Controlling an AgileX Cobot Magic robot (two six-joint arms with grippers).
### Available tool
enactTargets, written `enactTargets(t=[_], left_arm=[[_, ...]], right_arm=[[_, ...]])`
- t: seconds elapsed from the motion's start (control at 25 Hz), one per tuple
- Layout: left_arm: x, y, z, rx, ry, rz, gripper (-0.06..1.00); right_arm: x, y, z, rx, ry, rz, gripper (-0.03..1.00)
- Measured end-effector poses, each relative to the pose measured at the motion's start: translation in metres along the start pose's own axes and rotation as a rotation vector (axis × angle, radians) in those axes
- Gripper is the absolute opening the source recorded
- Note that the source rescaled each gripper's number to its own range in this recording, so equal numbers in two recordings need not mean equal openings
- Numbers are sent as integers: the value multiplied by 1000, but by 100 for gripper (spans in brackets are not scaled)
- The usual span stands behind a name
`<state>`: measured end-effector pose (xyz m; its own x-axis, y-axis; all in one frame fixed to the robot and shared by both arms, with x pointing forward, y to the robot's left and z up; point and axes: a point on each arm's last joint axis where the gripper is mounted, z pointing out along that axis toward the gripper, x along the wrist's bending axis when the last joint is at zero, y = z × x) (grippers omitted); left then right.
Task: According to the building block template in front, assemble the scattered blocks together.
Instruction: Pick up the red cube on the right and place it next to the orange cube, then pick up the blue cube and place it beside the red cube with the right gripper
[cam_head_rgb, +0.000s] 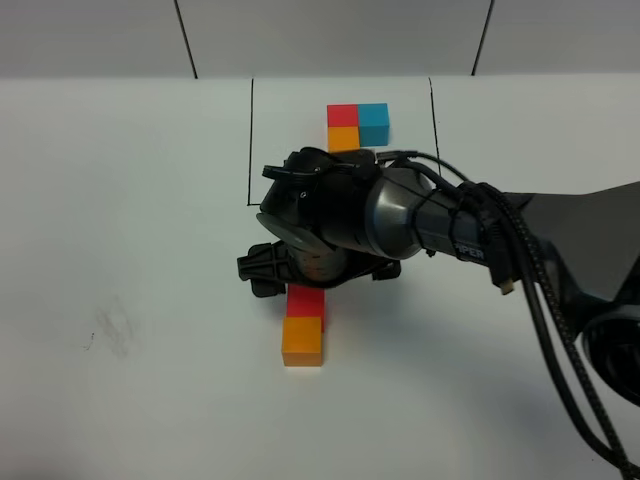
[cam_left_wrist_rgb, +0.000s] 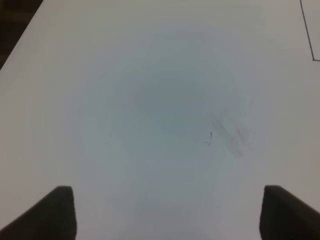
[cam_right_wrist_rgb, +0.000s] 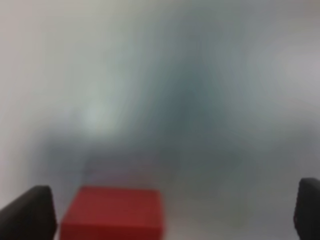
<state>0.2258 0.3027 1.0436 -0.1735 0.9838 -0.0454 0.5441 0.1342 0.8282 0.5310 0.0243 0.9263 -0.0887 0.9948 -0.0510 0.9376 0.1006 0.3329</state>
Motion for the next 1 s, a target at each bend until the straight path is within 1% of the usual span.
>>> enactTargets(t=[0.08, 0.16, 0.24, 0.32, 0.4, 0.48, 0.6, 0.68, 0.8, 0.92, 1.0], left_arm=[[0, 0, 0, 0, 0, 0, 68], [0, 0, 0, 0, 0, 0, 68], [0, 0, 0, 0, 0, 0, 68], [0, 0, 0, 0, 0, 0, 68], [0, 0, 0, 0, 0, 0, 68], [0, 0, 0, 0, 0, 0, 68], [0, 0, 0, 0, 0, 0, 68], [0, 0, 0, 0, 0, 0, 68], [0, 0, 0, 0, 0, 0, 68], [0, 0, 0, 0, 0, 0, 68], [0, 0, 0, 0, 0, 0, 68]], right_arm=[[-12, 9, -22, -66, -64, -13, 99], [-29, 23, -46, -163, -144, -10, 100], [-54, 37, -77, -245, -220, 12, 100], [-84, 51, -107, -310, -279, 60, 99], [-115, 62, -140, -374, -295, 120, 97], [-152, 69, -175, -433, -291, 181, 96], [-209, 69, -222, -495, -305, 235, 94], [-246, 63, -246, -504, -323, 254, 93], [-298, 48, -271, -470, -344, 265, 91], [-330, 36, -271, -390, -329, 255, 90], [-343, 27, -257, -308, -301, 247, 88]])
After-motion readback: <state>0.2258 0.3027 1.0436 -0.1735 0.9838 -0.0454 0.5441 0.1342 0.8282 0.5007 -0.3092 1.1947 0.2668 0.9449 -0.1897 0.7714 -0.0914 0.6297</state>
